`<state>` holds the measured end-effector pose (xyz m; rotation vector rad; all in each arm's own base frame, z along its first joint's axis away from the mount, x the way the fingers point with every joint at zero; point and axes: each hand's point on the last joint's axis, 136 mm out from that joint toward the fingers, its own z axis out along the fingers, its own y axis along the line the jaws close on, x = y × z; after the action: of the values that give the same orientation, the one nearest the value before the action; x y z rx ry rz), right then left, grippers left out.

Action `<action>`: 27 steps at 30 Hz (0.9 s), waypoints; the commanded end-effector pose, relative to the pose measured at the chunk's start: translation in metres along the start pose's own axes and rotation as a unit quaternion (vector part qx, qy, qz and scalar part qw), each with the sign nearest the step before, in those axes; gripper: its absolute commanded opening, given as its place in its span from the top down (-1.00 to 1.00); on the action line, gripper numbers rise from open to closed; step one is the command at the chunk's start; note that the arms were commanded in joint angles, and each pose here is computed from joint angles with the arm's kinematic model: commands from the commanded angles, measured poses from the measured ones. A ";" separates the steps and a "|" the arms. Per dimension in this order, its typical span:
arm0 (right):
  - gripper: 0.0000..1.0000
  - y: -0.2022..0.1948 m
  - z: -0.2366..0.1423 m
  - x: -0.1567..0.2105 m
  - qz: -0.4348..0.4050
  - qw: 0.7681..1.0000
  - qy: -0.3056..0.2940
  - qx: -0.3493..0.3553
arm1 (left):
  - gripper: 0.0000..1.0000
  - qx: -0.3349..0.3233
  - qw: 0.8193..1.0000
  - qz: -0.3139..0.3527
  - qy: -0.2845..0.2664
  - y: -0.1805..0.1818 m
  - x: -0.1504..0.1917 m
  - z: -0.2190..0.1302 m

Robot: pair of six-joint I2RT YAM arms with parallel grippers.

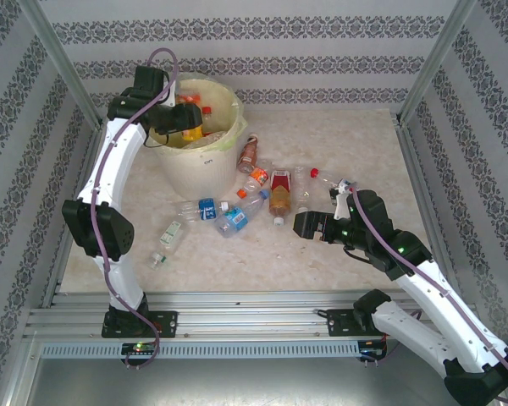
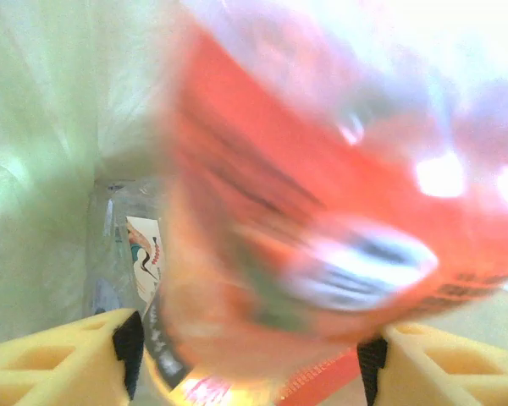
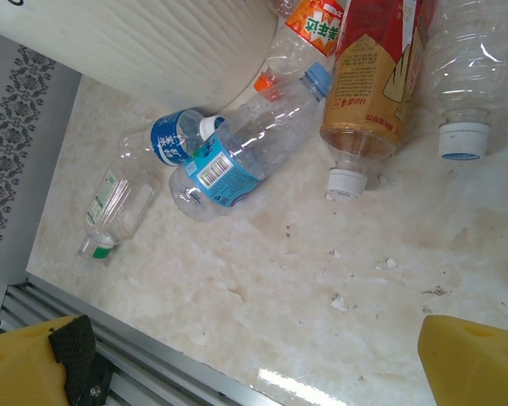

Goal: Put the plastic bottles in the bin

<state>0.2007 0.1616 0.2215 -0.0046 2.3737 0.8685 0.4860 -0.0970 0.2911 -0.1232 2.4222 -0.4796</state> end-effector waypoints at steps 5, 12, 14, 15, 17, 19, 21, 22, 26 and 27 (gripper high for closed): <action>-0.96 -0.012 0.001 0.001 0.007 1.000 -0.004 0.022 | -0.51 0.012 1.000 0.009 -0.006 -0.011 -0.010 -0.016; -0.91 -0.014 0.001 0.000 0.002 1.000 -0.002 0.027 | -0.55 0.046 0.998 0.016 -0.035 -0.034 -0.027 -0.046; -0.89 -0.015 0.001 0.000 -0.001 1.000 -0.001 0.028 | -0.57 0.054 0.998 0.018 -0.041 -0.039 -0.030 -0.056; -0.88 -0.015 0.002 0.000 -0.002 1.000 0.000 0.030 | -0.59 0.058 0.997 0.020 -0.044 -0.042 -0.031 -0.060; -0.85 -0.017 0.002 -0.001 -0.003 0.999 0.002 0.035 | -0.62 0.066 0.996 0.024 -0.048 -0.048 -0.031 -0.068; -0.84 -0.018 0.004 -0.001 -0.002 0.999 0.003 0.039 | -0.64 0.078 0.995 0.028 -0.049 -0.054 -0.029 -0.076; -0.81 -0.020 0.005 -0.002 0.000 0.999 0.003 0.044 | -0.69 0.085 0.995 0.035 -0.048 -0.060 -0.024 -0.084; -0.79 -0.021 0.006 -0.003 0.001 0.999 0.003 0.048 | -0.72 0.088 0.994 0.040 -0.047 -0.064 -0.021 -0.089; -0.73 -0.025 0.011 -0.006 0.001 0.998 0.005 0.057 | -0.85 0.100 0.991 0.065 -0.053 -0.080 -0.008 -0.108; -0.71 -0.026 0.012 -0.007 0.001 0.998 0.006 0.060 | -0.91 0.104 0.991 0.071 -0.054 -0.084 -0.005 -0.112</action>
<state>0.2110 0.1530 0.2023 0.0301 2.4393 0.7777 0.4513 -0.1273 0.3786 0.0218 2.2863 -0.6162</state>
